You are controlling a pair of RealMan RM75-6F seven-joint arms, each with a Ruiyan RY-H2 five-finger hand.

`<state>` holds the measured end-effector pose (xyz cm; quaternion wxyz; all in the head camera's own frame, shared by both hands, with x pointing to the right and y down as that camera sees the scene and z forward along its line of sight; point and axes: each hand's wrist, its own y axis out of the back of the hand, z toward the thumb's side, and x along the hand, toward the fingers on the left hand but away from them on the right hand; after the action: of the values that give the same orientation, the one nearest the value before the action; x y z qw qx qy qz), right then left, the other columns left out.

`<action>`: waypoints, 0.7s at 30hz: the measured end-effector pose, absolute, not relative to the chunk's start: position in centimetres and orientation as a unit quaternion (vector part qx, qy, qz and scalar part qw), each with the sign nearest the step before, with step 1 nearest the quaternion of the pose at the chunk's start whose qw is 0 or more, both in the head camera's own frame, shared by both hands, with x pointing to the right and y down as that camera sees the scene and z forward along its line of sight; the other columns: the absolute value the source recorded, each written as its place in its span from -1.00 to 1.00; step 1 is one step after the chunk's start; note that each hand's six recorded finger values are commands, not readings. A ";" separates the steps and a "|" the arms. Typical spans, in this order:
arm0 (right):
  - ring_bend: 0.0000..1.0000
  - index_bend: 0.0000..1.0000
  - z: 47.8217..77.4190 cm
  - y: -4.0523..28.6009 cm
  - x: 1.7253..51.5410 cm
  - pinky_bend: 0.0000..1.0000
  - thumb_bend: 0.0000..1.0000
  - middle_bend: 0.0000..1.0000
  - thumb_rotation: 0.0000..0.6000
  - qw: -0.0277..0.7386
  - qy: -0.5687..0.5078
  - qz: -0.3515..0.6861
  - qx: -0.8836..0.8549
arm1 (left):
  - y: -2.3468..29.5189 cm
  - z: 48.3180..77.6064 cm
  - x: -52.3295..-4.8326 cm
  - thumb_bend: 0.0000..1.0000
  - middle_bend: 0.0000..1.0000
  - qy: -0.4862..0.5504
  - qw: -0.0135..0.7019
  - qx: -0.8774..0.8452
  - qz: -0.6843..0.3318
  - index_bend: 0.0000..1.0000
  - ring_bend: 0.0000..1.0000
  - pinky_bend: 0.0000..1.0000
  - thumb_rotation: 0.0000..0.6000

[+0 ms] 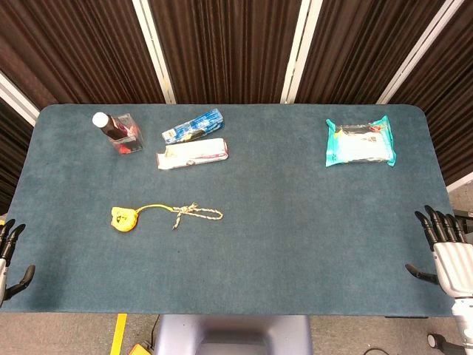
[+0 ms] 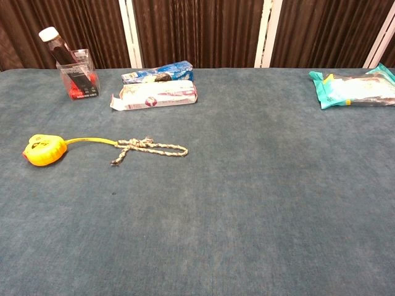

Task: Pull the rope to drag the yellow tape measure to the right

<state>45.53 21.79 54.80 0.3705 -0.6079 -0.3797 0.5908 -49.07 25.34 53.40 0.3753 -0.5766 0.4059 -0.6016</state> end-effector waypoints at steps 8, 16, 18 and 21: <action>-1.00 -0.68 54.9 22.1 45.2 -1.00 -0.73 -0.98 1.00 0.371 -0.372 0.592 -0.611 | 25.5 53.4 -48.8 -0.25 -1.00 0.403 0.375 -0.580 -0.601 -0.84 -1.00 -0.76 1.00; -1.00 -0.68 54.7 22.2 45.5 -1.00 -0.73 -0.98 1.00 0.368 -0.375 0.594 -0.609 | 25.3 53.6 -48.8 -0.25 -1.00 0.405 0.373 -0.579 -0.602 -0.84 -1.00 -0.77 1.00; -1.00 -0.67 54.7 22.2 45.6 -1.00 -0.73 -0.98 1.00 0.367 -0.375 0.595 -0.609 | 25.3 53.7 -48.8 -0.26 -1.00 0.403 0.374 -0.579 -0.602 -0.84 -1.00 -0.76 1.00; -1.00 -0.68 54.9 22.2 45.6 -1.00 -0.73 -0.98 1.00 0.363 -0.371 0.597 -0.612 | 25.2 53.5 -48.8 -0.25 -1.00 0.408 0.375 -0.577 -0.600 -0.84 -1.00 -0.76 1.00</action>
<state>45.59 22.22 54.90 0.3633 -0.6118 -0.3705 0.5970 -48.77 25.21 53.50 0.3750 -0.5769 0.4077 -0.6003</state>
